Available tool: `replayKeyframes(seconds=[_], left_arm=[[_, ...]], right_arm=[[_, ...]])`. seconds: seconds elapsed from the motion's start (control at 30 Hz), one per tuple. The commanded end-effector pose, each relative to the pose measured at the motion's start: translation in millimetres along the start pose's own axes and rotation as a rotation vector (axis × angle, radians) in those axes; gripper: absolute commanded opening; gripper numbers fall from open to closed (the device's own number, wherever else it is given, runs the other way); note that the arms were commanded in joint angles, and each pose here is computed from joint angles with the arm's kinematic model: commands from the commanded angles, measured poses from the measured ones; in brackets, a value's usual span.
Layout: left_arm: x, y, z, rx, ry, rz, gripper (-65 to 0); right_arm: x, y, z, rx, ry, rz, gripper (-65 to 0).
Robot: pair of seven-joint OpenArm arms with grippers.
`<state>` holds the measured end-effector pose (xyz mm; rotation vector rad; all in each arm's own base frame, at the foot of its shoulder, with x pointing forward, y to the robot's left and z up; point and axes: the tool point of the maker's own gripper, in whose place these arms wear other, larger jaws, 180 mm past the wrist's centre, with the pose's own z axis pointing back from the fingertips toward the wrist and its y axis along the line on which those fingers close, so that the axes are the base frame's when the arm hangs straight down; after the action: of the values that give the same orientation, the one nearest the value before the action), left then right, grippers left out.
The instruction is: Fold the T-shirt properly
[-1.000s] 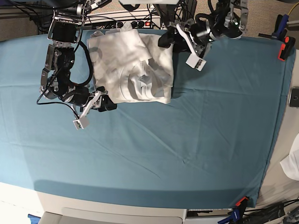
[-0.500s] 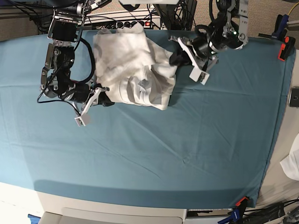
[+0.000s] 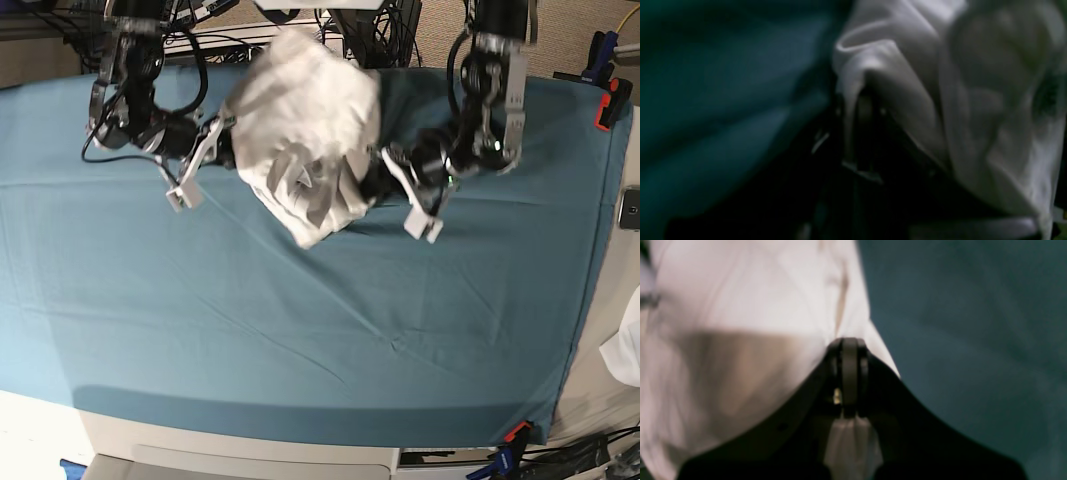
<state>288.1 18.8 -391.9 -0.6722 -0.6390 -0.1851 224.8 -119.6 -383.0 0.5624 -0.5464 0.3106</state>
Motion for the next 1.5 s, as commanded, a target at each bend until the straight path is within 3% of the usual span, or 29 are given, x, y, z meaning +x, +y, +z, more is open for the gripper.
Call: replayKeyframes(seconds=[0.0, 0.37, 0.57, 0.67, 0.7, 0.77, 0.8, 0.87, 1.07, 1.47], left_arm=[[13.8, 9.6, -1.4, 0.037, -0.018, -0.014, -65.0], [61.0, 1.2, -22.5, -0.001, -0.055, -0.039, -65.0], [55.4, -14.8, -35.1, 0.003, -0.008, -0.151, -65.0], [55.7, -15.7, -38.1, 0.023, -0.004, -0.198, -65.0], [57.4, -14.3, -37.9, 0.031, -0.007, -0.207, -61.6], [61.9, -8.4, -36.4, 0.059, -0.008, -0.232, -48.0], [65.3, -5.1, -35.5, 0.075, -0.009, -0.247, -43.0], [75.5, 3.9, -32.3, 0.119, -0.018, -0.276, -40.0], [108.8, 37.3, -12.4, 0.237, -0.07, -0.287, -40.1], [134.0, 127.1, 59.9, 0.483, -0.089, -0.288, -40.1]], right_arm=[[-0.3, 8.3, 1.7, 0.018, -0.013, 0.008, -65.0], [-18.1, 65.0, -17.2, 0.157, -0.087, -0.129, -65.0], [-16.7, 66.5, -18.6, 0.157, -0.096, -0.126, -65.0], [-21.2, 62.5, -19.4, 0.132, -0.074, -0.097, -62.2], [-21.6, 60.7, -19.6, 0.123, -0.072, -0.093, -56.1], [-21.3, 53.8, -19.4, 0.088, -0.075, -0.08, -43.0], [-19.6, 50.4, -19.1, 0.072, -0.085, -0.074, -39.7], [-15.5, 42.4, -17.1, 0.039, -0.104, -0.059, -39.2], [-8.9, 7.1, -3.0, -0.081, -0.103, -0.035, -39.2], [-4.0, -62.0, 63.0, -0.269, -0.208, -0.126, -39.2]])
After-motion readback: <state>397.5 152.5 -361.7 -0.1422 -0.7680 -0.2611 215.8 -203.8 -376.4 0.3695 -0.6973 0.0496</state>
